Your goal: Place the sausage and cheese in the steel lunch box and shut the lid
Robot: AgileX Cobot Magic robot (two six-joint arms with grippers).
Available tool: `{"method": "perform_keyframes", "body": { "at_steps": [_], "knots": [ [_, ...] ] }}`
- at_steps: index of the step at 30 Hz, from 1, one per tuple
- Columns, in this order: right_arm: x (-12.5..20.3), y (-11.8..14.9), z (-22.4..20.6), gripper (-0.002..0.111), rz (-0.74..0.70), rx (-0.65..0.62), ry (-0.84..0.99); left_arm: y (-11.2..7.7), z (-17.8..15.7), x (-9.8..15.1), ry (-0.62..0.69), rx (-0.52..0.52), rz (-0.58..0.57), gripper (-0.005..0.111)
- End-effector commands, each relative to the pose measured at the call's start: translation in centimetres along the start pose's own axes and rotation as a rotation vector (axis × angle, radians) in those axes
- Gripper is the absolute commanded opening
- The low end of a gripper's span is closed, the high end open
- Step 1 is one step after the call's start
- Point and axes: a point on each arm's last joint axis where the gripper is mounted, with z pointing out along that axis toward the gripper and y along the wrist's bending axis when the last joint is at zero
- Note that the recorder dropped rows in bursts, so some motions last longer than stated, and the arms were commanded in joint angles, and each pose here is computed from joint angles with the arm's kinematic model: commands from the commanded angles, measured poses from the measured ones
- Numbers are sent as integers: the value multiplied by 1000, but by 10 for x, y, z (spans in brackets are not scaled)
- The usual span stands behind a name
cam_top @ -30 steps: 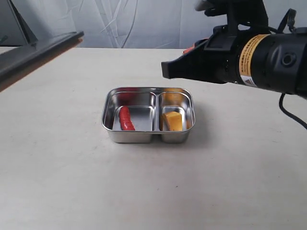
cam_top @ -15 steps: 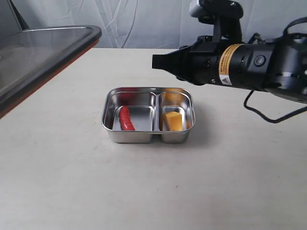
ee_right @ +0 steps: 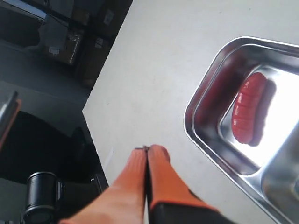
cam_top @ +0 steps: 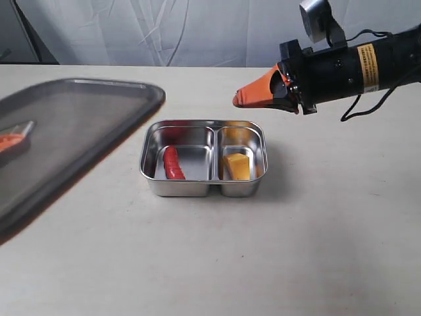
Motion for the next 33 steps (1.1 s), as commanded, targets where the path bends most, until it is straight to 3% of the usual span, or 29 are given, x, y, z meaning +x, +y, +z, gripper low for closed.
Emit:
{"method": "perform_keyframes", "body": {
  "at_steps": [1, 7, 11, 14, 17, 21, 24, 26, 28, 33],
  "knots": [
    [6, 7, 11, -1, 26, -35, 52, -8, 0, 6, 41, 57, -28, 0],
    [30, 42, 62, -1, -39, -121, 213, -30, 3, 18, 82, 214, -50, 0],
    [39, 62, 72, -1, -113, -157, 251, -28, 1, 26, 137, 197, -52, 0],
    [39, 64, 71, -1, -88, -154, 249, -16, 0, 25, 94, 98, -25, 0],
    [40, 64, 71, 0, -84, -154, 253, -16, -4, 24, 36, 144, 21, 0],
    [43, 67, 75, 32, -90, -162, 268, -17, -5, 28, 11, 174, 100, 0],
    [46, 70, 78, 71, -96, -169, 281, -16, -6, 31, 18, 173, 144, 0],
    [48, 73, 81, 88, -100, -176, 292, -16, -6, 32, 24, 174, 158, 0],
    [51, 75, 84, 94, -105, -182, 303, -16, -5, 32, 21, 171, 160, 0],
    [59, 83, 93, 94, -119, -202, 339, -15, -4, 29, -14, 143, 111, 0]
  ]
}}
